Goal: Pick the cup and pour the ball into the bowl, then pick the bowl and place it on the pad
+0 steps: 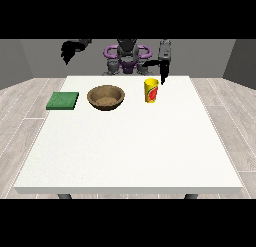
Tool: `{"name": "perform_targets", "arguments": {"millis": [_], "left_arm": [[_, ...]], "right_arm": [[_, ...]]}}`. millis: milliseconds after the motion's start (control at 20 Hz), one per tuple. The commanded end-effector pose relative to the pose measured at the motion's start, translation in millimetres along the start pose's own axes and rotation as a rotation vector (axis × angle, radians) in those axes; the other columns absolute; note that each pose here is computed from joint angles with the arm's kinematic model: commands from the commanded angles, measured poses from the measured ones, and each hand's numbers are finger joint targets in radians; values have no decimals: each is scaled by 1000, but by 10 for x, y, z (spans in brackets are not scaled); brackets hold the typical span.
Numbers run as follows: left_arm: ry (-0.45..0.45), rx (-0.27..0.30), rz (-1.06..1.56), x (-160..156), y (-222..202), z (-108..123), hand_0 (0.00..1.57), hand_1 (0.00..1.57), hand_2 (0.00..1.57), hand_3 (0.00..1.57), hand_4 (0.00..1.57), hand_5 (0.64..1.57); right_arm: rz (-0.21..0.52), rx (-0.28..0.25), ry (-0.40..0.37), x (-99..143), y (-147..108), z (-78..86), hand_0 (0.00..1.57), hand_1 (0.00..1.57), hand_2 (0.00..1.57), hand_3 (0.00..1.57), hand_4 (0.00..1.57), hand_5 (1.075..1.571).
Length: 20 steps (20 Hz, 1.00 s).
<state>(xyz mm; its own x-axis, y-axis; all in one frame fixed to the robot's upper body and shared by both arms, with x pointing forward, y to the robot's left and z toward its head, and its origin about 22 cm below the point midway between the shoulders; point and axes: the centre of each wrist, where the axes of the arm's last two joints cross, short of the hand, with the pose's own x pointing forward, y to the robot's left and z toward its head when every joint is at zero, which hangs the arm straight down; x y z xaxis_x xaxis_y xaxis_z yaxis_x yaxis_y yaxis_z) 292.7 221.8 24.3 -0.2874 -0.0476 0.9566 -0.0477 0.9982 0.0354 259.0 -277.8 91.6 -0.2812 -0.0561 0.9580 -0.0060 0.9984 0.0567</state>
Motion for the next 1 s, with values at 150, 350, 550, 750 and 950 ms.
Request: {"name": "perform_targets", "arguments": {"millis": [150,350,550,750,950], "left_arm": [[93,-1,-25,-540,101,-19,0,0,0,0,0,1441],[75,-22,-18,-680,-101,-59,0,0,0,0,162,1432],[59,35,-12,-847,203,-28,0,0,0,0,189,1423],[52,31,-6,-913,193,-151,0,0,0,0,363,1464],[102,59,-114,-1147,133,166,919,919,1316,1379,1243,1538]], "right_arm": [[19,1,73,-104,-183,16,0,0,0,0,667,1560],[8,10,37,-247,-172,-48,0,0,0,0,672,1562],[-23,28,17,-351,-264,115,0,0,0,0,671,1563],[-5,4,-5,-180,-225,-158,0,0,0,0,675,1564],[-14,42,22,7,-697,-141,0,0,0,0,662,1569]]}}
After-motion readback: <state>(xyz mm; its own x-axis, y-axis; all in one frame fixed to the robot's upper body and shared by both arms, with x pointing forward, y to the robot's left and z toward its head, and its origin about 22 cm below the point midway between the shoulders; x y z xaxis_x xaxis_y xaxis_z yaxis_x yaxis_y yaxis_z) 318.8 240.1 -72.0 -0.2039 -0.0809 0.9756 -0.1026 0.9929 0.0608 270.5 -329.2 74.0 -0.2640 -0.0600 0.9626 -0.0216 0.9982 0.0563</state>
